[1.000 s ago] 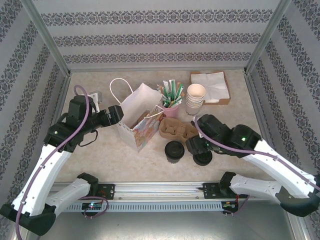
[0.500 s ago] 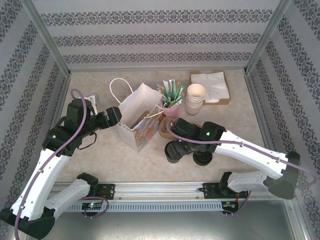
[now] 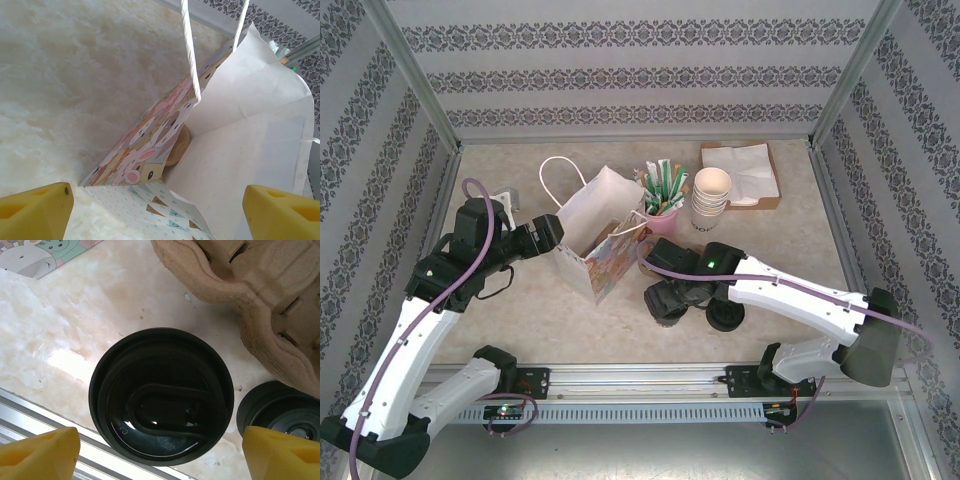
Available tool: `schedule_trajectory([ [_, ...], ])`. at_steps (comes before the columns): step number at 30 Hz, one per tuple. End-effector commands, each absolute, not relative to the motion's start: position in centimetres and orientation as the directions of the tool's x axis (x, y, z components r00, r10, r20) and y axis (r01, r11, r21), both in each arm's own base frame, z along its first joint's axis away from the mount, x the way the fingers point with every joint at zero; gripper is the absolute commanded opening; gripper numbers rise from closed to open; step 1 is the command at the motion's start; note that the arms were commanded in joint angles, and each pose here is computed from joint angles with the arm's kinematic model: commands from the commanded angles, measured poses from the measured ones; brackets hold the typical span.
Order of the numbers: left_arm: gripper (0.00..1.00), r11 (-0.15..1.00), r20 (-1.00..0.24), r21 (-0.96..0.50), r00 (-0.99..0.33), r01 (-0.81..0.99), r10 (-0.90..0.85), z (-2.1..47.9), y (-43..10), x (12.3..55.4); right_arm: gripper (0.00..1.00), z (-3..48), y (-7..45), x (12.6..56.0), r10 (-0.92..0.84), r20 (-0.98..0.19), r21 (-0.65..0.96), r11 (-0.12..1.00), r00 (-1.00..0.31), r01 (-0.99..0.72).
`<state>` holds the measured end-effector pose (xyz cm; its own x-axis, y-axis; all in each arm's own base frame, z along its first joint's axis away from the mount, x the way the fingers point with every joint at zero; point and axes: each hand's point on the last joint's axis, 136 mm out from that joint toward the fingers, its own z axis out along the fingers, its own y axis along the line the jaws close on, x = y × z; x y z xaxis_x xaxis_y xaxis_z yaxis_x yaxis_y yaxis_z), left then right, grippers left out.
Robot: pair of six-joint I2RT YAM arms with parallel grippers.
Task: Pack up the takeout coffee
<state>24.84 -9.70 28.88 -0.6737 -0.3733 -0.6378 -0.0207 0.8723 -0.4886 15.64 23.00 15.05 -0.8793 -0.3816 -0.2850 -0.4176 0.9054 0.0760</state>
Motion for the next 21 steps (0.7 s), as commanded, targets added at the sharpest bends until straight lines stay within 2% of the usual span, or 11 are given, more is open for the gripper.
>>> schedule_trajectory([
  [1,0.89,0.867,-0.651,-0.498,-0.65,-0.025,-0.392,29.3,-9.4,25.1,0.85,14.3,23.3,15.3,-0.372,-0.269,0.082,0.91,-0.888,-0.406],
  [11,0.89,0.867,-0.647,-0.497,-0.654,-0.029,-0.392,29.0,-9.5,25.2,0.86,13.2,22.7,15.6,-0.369,-0.263,0.043,0.918,-0.891,-0.393],
  [21,0.89,0.869,-0.651,-0.495,-0.652,-0.023,-0.388,29.5,-9.5,25.4,0.83,12.3,23.1,15.9,-0.375,-0.253,0.03,0.918,-0.892,-0.395],
])
